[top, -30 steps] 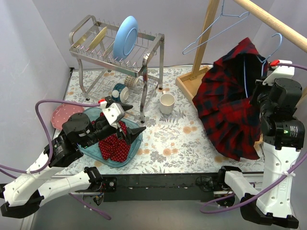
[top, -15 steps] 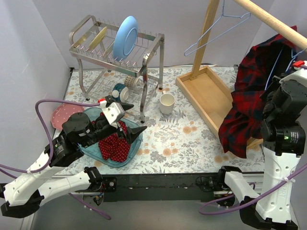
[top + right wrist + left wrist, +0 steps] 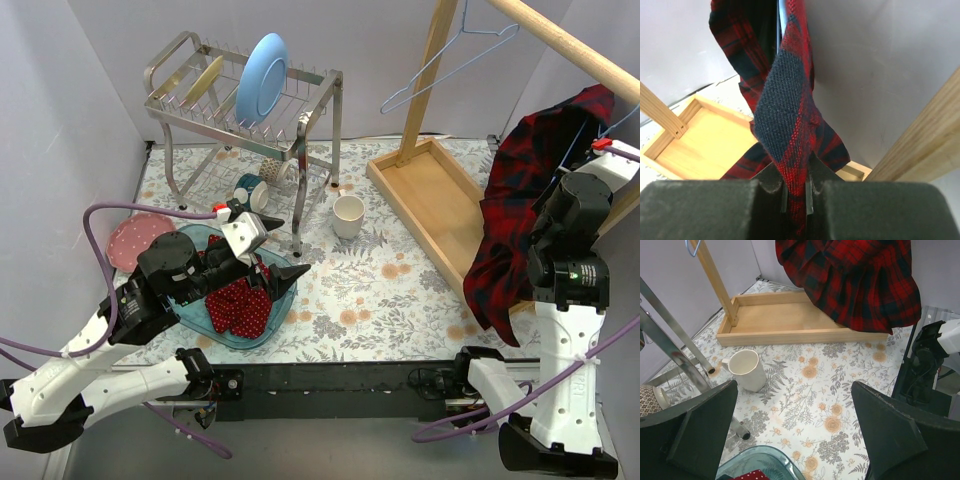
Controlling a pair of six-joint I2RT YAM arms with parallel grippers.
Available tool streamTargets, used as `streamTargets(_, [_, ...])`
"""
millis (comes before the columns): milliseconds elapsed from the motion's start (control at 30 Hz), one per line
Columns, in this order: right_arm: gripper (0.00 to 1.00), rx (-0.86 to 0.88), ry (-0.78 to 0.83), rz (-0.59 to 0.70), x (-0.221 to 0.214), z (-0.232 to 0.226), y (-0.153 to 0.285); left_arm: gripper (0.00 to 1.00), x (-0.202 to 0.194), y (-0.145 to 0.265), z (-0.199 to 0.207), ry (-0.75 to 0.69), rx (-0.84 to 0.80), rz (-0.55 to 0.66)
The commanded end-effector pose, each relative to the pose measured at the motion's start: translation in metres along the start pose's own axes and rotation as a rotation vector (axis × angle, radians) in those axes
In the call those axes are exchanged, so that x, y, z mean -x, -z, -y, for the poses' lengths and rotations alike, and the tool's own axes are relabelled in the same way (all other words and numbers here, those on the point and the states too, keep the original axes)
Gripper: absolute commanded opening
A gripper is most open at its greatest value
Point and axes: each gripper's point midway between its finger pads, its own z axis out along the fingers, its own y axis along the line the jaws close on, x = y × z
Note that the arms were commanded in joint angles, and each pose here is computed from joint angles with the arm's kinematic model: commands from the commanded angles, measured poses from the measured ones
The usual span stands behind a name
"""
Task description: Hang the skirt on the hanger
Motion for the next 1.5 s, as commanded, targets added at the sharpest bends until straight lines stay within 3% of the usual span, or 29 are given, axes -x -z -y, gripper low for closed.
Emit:
streamTargets(0, [0.01, -0.038, -0.141, 0.213, 0.056, 0.011, 0.011, 0.98, 0.010, 0.003, 0.000, 0.002, -0.001, 0.030])
streamTargets(133, [0.01, -0.010, -0.129, 0.201, 0.047, 0.008, 0.013, 0.98, 0.007, 0.003, 0.000, 0.002, -0.004, 0.029])
streamTargets(233, [0.11, 0.031, -0.107, 0.202, 0.045, 0.005, 0.018, 0.98, 0.007, 0.003, 0.000, 0.000, -0.004, 0.031])
streamTargets(367, [0.44, 0.115, -0.082, 0.216, 0.050, -0.004, 0.030, 0.98, 0.007, 0.003, 0.001, -0.001, -0.006, 0.031])
streamTargets(433, [0.53, 0.160, -0.063, 0.227, 0.055, -0.007, 0.040, 0.98, 0.007, 0.002, 0.001, -0.001, -0.007, 0.029])
streamTargets(467, [0.63, 0.173, -0.050, 0.227, 0.056, -0.007, 0.043, 0.98, 0.008, 0.002, 0.001, 0.000, -0.009, 0.033])
streamTargets(567, [0.78, 0.203, -0.008, 0.244, 0.062, -0.005, 0.056, 0.98, 0.007, 0.002, 0.001, 0.002, -0.007, 0.029])
streamTargets(767, [0.98, 0.282, 0.129, 0.285, 0.073, -0.001, 0.086, 0.98, 0.008, 0.002, 0.000, 0.013, -0.003, 0.032])
streamTargets(1000, [0.99, 0.406, 0.366, 0.331, 0.079, -0.007, 0.119, 0.98, 0.001, 0.002, 0.002, 0.036, 0.000, 0.029])
streamTargets(1100, [0.99, 0.571, 0.495, 0.349, 0.073, -0.026, 0.139, 0.98, -0.002, 0.002, 0.001, 0.044, 0.005, 0.024])
streamTargets(1200, [0.99, 0.846, 0.589, 0.367, 0.058, -0.060, 0.169, 0.98, -0.008, 0.002, 0.001, 0.063, 0.014, 0.021])
streamTargets(1233, [0.99, 0.967, 0.597, 0.373, 0.052, -0.075, 0.180, 0.98, -0.009, 0.001, 0.001, 0.068, 0.017, 0.026])
streamTargets(1467, [0.99, 1.252, 0.577, 0.321, 0.027, -0.113, 0.183, 0.98, -0.038, -0.003, 0.001, 0.156, 0.050, 0.006])
